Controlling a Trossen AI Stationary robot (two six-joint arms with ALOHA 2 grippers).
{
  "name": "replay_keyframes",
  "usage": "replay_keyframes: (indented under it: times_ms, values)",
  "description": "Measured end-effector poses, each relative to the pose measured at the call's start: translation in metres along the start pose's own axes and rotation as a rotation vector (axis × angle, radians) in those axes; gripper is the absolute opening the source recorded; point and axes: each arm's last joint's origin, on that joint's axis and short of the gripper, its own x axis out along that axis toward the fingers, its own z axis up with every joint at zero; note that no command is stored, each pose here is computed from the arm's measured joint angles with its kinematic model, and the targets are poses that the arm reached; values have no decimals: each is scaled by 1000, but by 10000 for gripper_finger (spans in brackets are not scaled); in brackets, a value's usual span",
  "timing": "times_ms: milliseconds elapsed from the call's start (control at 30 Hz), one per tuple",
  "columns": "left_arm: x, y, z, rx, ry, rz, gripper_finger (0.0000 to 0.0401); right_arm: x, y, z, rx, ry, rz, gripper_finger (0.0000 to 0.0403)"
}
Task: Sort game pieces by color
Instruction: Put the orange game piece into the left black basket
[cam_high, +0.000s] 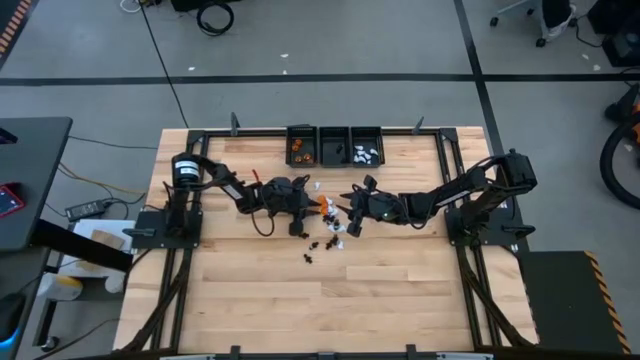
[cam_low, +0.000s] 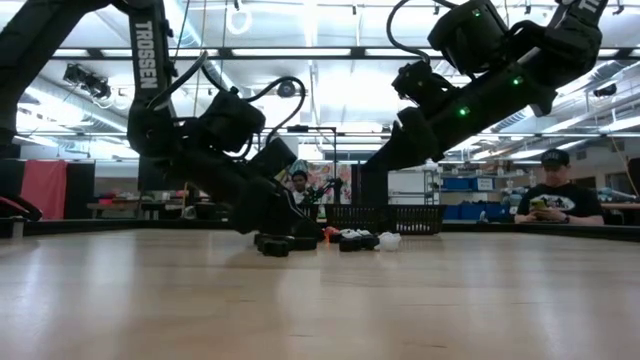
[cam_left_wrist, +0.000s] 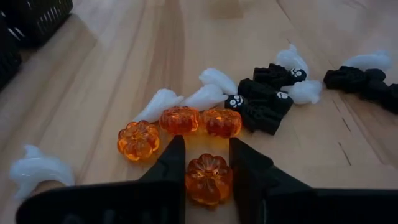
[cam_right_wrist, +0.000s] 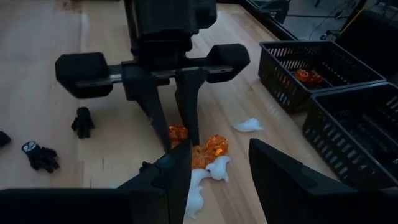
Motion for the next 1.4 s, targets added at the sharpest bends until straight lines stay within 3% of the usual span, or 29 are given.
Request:
replay_keyframes:
  times_ms: [333,700,933,1200,1400]
  values:
    - [-10,6,11,2,-1,24,65,0,0,-1,-25,9,0,165]
    - [-35,28,43,74,-72,164,70,0,0,-2,-24,15,0,165]
    - [-44,69,62,68,-116,322,72,0,0,-1,-21,8,0,165]
    - [-53,135,83,-94,6,451,73,0,0,1,-11,-13,16,165]
    - [-48,165,81,-196,134,458,73,0,2,6,5,-53,51,165]
